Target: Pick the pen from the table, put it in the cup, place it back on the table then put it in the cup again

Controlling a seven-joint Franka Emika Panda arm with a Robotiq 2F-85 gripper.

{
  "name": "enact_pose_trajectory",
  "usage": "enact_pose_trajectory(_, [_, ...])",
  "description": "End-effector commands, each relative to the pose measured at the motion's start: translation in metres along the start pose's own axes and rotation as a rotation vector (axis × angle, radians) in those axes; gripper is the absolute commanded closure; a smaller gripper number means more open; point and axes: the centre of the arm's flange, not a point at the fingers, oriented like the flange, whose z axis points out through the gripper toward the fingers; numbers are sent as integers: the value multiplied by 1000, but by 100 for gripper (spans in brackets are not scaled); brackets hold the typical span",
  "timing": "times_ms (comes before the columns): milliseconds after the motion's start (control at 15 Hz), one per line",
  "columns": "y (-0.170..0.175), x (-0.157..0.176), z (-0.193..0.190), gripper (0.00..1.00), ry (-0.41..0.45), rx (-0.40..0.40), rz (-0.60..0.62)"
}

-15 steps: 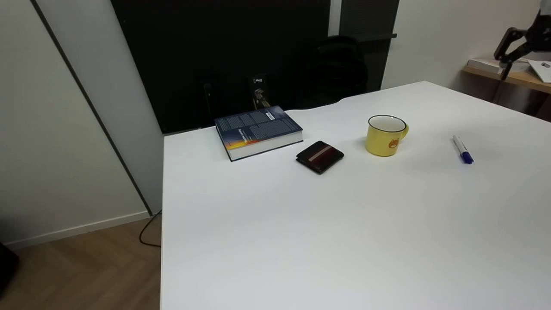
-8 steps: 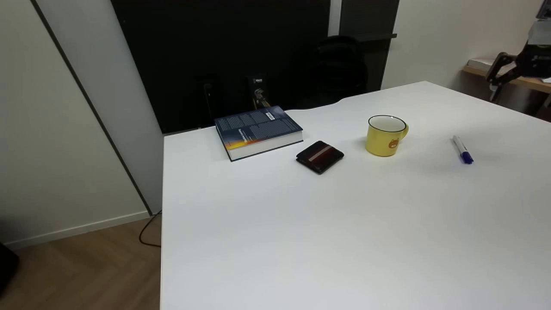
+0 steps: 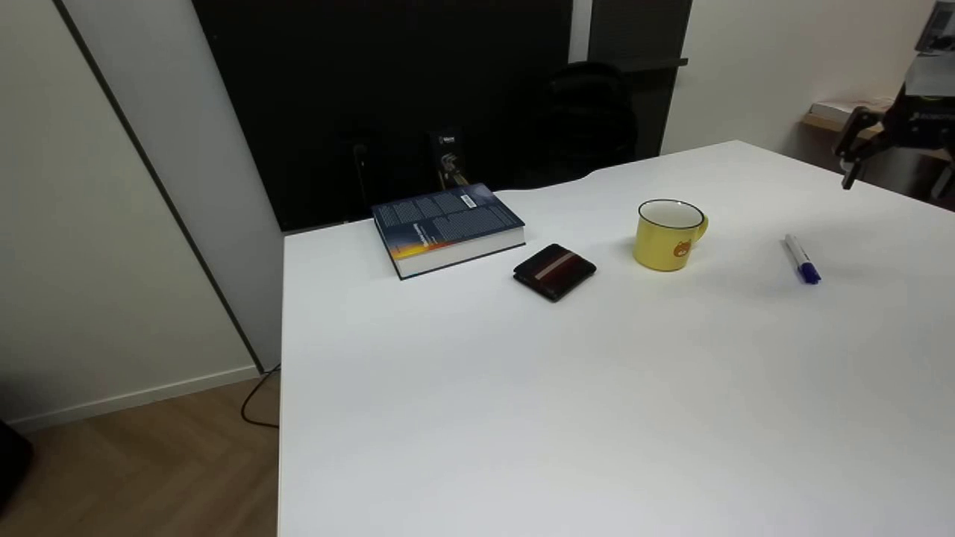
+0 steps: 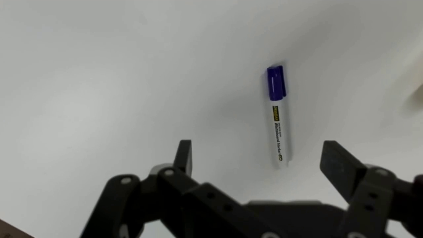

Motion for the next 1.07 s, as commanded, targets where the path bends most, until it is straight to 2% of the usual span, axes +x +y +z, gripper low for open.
enact_pose_trajectory(0, [0, 0, 0, 0, 0, 0, 0])
enact_pose_trajectory(467, [-21, -16, 27, 0, 53, 30, -40])
enact_pose_trajectory(733, [-33, -25, 56, 0, 49, 55, -7])
enact_pose_trajectory(1000, [-41, -17, 79, 0, 64, 61, 17])
